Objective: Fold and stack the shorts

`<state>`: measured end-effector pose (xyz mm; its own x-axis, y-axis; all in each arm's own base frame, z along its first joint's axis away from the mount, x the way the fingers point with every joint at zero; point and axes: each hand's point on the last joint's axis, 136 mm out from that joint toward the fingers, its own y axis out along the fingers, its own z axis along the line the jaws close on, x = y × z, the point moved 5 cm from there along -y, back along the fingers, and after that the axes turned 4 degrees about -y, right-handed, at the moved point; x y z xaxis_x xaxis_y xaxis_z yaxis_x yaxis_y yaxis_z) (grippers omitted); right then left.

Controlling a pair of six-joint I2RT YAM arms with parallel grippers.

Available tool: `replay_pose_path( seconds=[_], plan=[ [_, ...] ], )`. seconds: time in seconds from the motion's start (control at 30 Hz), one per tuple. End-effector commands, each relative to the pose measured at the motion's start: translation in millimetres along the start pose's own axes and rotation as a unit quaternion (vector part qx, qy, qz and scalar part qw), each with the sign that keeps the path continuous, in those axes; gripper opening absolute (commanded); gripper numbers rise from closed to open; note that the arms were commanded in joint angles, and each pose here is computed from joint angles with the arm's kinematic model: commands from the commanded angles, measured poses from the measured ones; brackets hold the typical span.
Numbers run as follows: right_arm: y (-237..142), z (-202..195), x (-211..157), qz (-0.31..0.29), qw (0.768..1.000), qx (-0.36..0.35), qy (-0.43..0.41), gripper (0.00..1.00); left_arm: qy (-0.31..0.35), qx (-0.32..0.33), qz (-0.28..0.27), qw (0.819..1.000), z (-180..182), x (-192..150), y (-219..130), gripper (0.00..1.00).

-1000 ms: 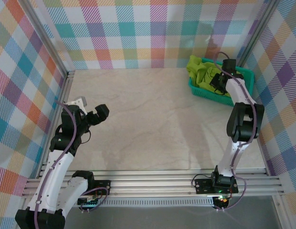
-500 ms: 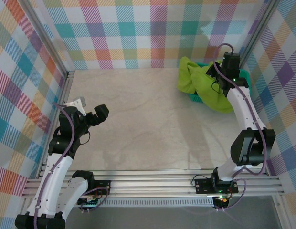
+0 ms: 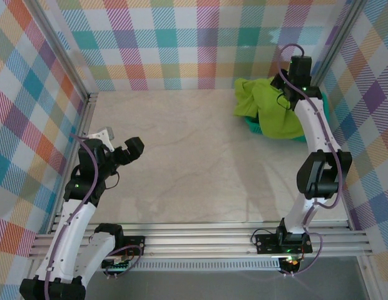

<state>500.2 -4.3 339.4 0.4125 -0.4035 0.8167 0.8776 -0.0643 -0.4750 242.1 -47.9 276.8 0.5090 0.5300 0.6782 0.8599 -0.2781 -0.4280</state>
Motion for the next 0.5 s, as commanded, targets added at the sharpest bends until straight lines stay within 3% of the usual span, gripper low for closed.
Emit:
replay_pose_path(
  seconds=[0.0, 0.07, 0.13, 0.17, 0.27, 0.47],
  plan=[
    [-10.0, 3.3, 36.4, -0.052, 0.999, -0.003, 0.006, 0.08, -0.009, -0.012, -0.003, 1.000, -5.3, 4.9, -1.7, 1.00],
    [-5.9, 0.6, 37.3, -0.058, 0.998, -0.022, 0.006, 0.21, -0.009, -0.013, -0.001, 1.000, -5.3, 4.4, -1.0, 1.00],
    [-5.7, 0.5, 36.9, -0.063, 0.998, -0.023, 0.005, 0.57, -0.010, -0.012, 0.002, 1.000, -4.6, 3.6, 0.4, 1.00],
    [-5.6, -0.3, 34.9, -0.057, 0.998, -0.026, 0.008, 0.65, -0.010, -0.012, 0.002, 1.000, -4.5, 3.4, 0.9, 1.00],
    [-5.8, -1.7, 21.8, -0.036, 0.999, -0.034, 0.003, 0.78, -0.015, -0.012, 0.007, 1.000, -2.9, 1.5, 4.8, 1.00],
    [0.4, 13.1, -35.1, 0.021, 0.996, -0.018, -0.079, 0.81, -0.021, -0.014, 0.017, 1.000, -1.7, -1.3, 10.6, 1.00]
  ],
)
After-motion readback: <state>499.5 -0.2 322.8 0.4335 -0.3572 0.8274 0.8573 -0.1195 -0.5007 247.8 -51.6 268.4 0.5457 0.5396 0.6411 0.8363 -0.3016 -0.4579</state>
